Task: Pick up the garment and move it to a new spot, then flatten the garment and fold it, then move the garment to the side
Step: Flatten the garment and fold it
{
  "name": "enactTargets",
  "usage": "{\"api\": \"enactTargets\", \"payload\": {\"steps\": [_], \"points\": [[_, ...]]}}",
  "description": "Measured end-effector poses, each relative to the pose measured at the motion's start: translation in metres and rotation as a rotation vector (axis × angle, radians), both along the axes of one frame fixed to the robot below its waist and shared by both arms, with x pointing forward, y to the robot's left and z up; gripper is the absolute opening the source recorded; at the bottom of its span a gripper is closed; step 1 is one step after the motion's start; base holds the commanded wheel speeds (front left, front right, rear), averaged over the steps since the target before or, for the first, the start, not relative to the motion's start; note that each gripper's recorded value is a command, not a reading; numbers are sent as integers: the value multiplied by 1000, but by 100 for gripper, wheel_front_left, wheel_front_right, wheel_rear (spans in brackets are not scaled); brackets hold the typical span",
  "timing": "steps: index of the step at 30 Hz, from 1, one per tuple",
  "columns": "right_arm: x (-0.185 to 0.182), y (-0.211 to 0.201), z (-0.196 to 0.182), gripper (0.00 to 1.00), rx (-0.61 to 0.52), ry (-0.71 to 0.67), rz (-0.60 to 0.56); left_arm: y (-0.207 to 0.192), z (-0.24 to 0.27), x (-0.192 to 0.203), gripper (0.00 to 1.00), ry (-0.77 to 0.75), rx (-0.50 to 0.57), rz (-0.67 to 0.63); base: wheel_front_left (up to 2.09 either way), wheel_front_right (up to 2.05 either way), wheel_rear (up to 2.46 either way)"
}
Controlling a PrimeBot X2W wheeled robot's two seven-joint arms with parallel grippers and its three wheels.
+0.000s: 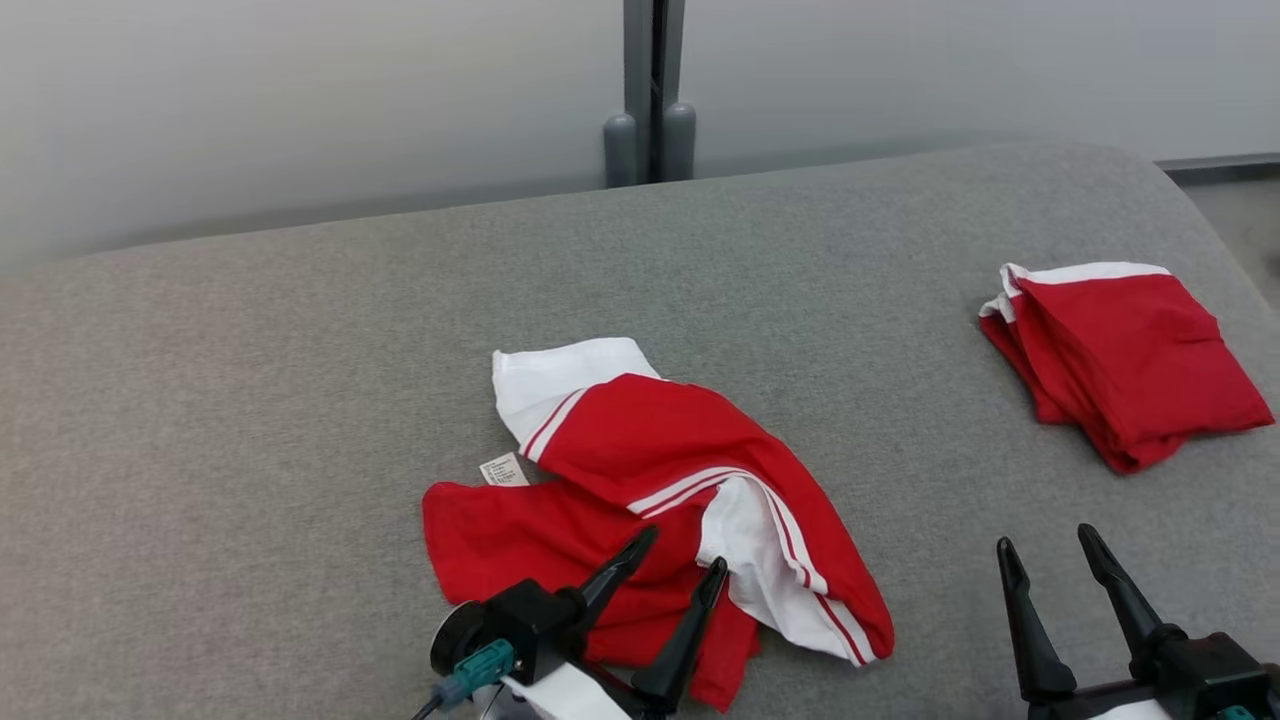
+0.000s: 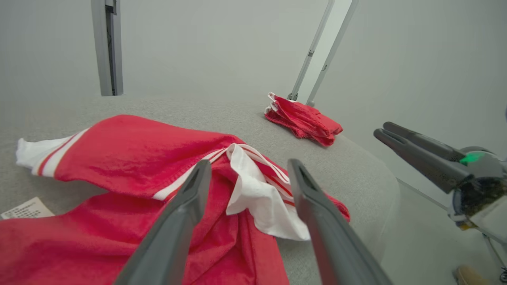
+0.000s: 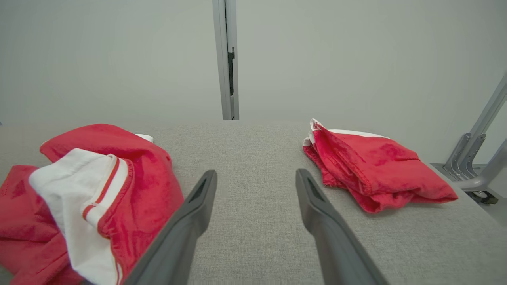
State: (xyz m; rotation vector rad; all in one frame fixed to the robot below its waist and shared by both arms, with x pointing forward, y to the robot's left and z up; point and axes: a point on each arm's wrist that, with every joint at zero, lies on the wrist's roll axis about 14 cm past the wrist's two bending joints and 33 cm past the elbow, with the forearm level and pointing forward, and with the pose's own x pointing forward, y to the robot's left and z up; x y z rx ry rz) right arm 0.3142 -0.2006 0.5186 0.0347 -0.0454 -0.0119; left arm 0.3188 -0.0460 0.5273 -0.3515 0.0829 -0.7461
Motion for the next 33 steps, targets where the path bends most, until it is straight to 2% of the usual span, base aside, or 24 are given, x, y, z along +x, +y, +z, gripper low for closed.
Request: {"api": "enactTargets", "payload": {"steps": [8,12,13,14,15,19,22,26,31,33], "points": [[-7,-24,-10,100,-3,39,-85,-31,-33,7,100,104,39,-119,0,0,0],[-8,-29,-11,100,-6,46,-102,-38,-39,7,99,149,12,-135,0,0,0],[-7,-30,-11,100,-8,44,-102,-39,-41,7,43,160,9,-139,0,0,0],[-6,-30,-10,100,-8,41,-101,-41,-41,6,7,159,14,-152,0,0,0],[-5,-29,-9,100,-9,39,-100,-44,-38,7,0,158,-2,-155,0,0,0],[-3,-26,-9,100,-8,40,-88,-46,-16,14,0,165,-107,-144,0,0,0],[-1,-26,-8,100,-9,36,-87,-31,12,31,0,119,-195,-98,0,0,0],[-1,-26,-7,100,-9,30,-82,6,61,50,0,36,-314,-32,0,0,0],[0,-23,-4,100,-11,18,-72,57,114,55,0,-82,-335,38,0,0,0],[0,-20,-3,100,-10,13,-62,90,152,57,0,-158,-355,88,0,0,0]]}}
